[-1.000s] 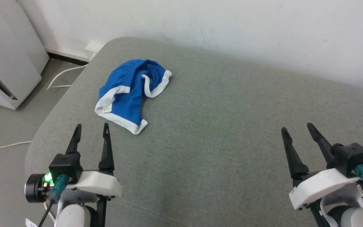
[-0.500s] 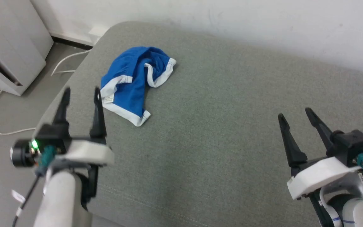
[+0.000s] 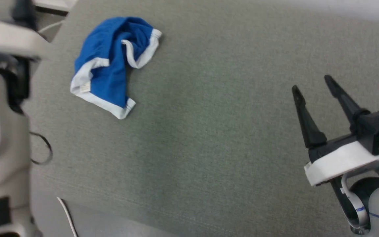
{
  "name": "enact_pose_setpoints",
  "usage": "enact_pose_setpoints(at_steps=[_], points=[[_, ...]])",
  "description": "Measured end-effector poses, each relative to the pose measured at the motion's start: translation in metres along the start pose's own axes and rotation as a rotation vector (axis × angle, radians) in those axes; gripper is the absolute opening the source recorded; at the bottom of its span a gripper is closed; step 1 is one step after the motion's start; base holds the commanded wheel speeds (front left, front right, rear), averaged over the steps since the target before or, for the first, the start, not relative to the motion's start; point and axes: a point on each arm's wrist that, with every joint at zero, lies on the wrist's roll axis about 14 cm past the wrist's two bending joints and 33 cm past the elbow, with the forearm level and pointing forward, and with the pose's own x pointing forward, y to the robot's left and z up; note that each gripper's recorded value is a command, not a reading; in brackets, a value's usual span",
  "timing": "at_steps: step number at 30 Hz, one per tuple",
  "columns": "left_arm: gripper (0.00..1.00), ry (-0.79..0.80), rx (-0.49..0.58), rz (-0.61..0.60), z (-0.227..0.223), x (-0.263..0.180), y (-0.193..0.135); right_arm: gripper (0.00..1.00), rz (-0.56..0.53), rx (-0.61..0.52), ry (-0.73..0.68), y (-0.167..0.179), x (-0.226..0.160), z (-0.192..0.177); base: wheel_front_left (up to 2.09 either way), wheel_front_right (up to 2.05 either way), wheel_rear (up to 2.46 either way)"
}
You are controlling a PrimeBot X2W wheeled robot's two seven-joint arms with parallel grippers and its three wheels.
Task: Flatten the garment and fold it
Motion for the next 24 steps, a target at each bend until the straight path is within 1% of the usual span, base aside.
enact_pose_setpoints(at_steps=[5, 8, 11, 13, 16, 20, 24], points=[[1.00, 0.109, 0.086, -0.024, -0.032, 0.043, 0.003, 1.00, -0.027, -0.003, 0.012, -0.019, 0.008, -0.013, 0.00, 0.00, 0.00], [1.00, 0.269, 0.143, -0.066, -0.078, 0.055, -0.006, 1.00, -0.048, -0.007, 0.028, -0.030, 0.010, -0.025, 0.00, 0.00, 0.00], [1.00, 0.473, 0.177, -0.109, -0.135, 0.053, -0.017, 1.00, -0.062, -0.008, 0.047, -0.040, 0.013, -0.038, 0.00, 0.00, 0.00], [1.00, 0.623, 0.161, -0.123, -0.174, 0.046, -0.025, 1.00, -0.069, -0.004, 0.056, -0.045, 0.016, -0.046, 0.00, 0.00, 0.00], [1.00, 0.871, 0.116, -0.132, -0.229, 0.023, -0.035, 1.00, -0.079, 0.000, 0.074, -0.053, 0.019, -0.059, 0.00, 0.00, 0.00], [1.00, 1.089, 0.055, -0.131, -0.275, 0.001, -0.048, 1.00, -0.092, 0.008, 0.102, -0.061, 0.022, -0.077, 0.00, 0.00, 0.00], [1.00, 1.252, 0.012, -0.131, -0.309, -0.024, -0.060, 1.00, -0.109, 0.011, 0.138, -0.069, 0.018, -0.093, 0.00, 0.00, 0.00]])
